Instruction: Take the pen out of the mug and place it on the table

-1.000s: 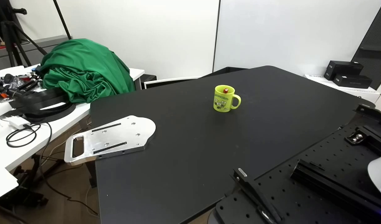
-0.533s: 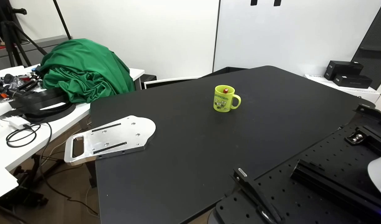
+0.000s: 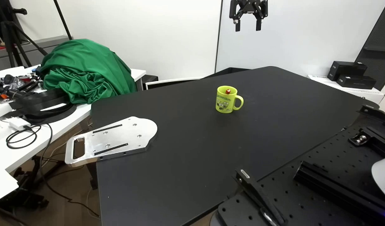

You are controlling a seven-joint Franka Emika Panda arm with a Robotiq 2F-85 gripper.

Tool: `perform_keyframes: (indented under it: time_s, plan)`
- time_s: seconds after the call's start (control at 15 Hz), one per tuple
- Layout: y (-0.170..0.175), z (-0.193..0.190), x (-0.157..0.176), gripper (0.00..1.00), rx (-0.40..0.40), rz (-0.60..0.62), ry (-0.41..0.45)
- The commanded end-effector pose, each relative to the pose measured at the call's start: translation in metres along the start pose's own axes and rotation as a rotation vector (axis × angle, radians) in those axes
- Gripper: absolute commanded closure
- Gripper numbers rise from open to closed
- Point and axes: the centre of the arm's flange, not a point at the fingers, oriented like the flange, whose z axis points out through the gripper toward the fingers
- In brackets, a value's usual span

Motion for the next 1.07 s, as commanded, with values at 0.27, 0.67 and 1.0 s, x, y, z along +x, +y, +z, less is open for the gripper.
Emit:
perform_keyframes:
  time_s: [0.27,0.67,1.0]
  plan:
    - [-0.021,0.05,0.087,0.0,0.063,0.11,-0.188]
    - [-0.053,0.1,0.083,0.0,0.142,0.213,-0.272]
    - [-0.069,0.14,0.089,0.0,0.222,0.27,-0.306]
